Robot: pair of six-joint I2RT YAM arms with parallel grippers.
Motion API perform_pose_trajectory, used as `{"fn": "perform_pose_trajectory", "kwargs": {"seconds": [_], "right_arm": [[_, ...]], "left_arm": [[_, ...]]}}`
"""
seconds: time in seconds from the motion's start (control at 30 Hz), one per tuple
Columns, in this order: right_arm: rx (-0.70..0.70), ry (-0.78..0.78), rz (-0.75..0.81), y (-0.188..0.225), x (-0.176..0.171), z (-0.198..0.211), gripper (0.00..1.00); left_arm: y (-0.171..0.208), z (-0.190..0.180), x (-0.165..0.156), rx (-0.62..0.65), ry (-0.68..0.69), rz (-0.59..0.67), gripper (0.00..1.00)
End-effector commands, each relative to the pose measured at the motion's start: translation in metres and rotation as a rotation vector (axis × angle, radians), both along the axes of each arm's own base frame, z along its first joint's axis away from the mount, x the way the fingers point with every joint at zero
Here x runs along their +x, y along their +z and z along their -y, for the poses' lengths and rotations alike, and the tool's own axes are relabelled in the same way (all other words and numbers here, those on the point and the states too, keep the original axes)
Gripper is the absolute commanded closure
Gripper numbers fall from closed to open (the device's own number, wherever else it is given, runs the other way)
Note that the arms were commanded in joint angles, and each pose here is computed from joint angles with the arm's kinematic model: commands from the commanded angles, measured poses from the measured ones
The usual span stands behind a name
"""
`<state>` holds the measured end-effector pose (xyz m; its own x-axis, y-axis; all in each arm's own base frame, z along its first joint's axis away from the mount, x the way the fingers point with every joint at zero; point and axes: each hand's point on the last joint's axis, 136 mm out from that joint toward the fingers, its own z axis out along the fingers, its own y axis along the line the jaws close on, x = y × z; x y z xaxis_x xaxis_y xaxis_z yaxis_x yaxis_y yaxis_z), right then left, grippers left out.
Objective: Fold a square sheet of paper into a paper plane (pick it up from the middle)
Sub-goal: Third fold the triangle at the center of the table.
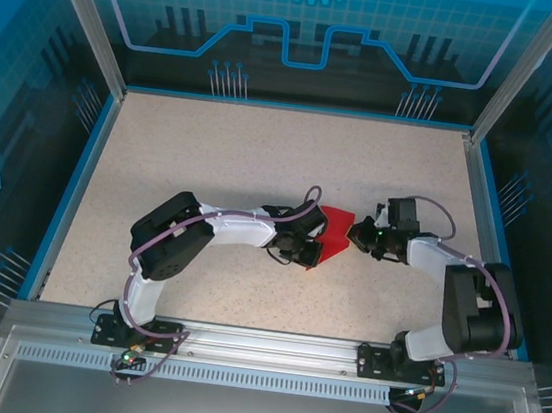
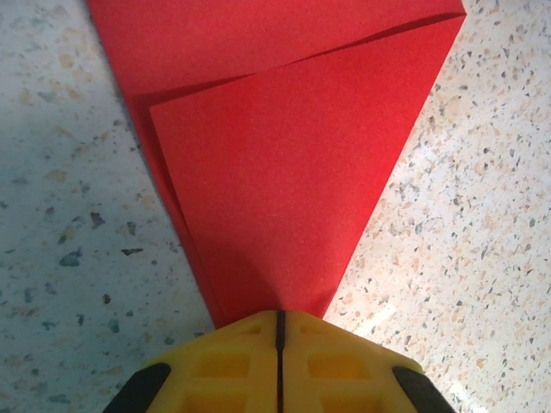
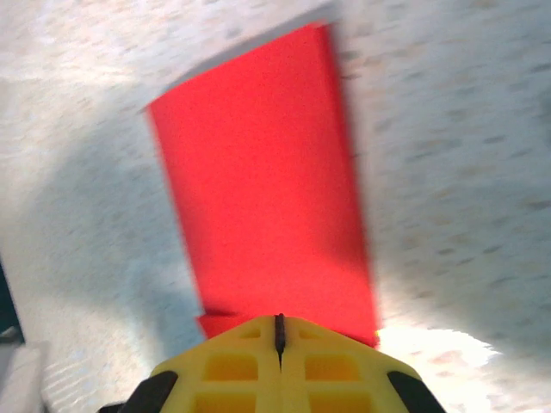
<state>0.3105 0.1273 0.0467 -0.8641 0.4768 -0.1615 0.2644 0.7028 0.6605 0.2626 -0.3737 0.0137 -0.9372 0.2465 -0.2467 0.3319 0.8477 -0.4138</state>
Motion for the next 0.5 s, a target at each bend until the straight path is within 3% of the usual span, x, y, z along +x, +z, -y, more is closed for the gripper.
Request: {"fn": "perform_pose_trajectory", "kwargs": {"seconds": [0.0, 0.23, 0.47], "right_arm": [[0.009, 0.047, -0.017, -0.001, -0.018, -0.019, 0.99], [0.077, 0.088, -0.071, -0.030, -0.024, -0.056, 1.00], [-0.014, 0.063, -0.143, -0.064, -0.036, -0.042, 1.00]], "left_arm": [[-0.049, -0.046, -0.040, 0.215, -0.029, -0.169, 0.92], [-0.047, -0.041, -0.039, 0.184, -0.034, -0.163, 0.93], [-0.049, -0.050, -0.043, 0.219, -0.047, -0.156, 0.92]]}}
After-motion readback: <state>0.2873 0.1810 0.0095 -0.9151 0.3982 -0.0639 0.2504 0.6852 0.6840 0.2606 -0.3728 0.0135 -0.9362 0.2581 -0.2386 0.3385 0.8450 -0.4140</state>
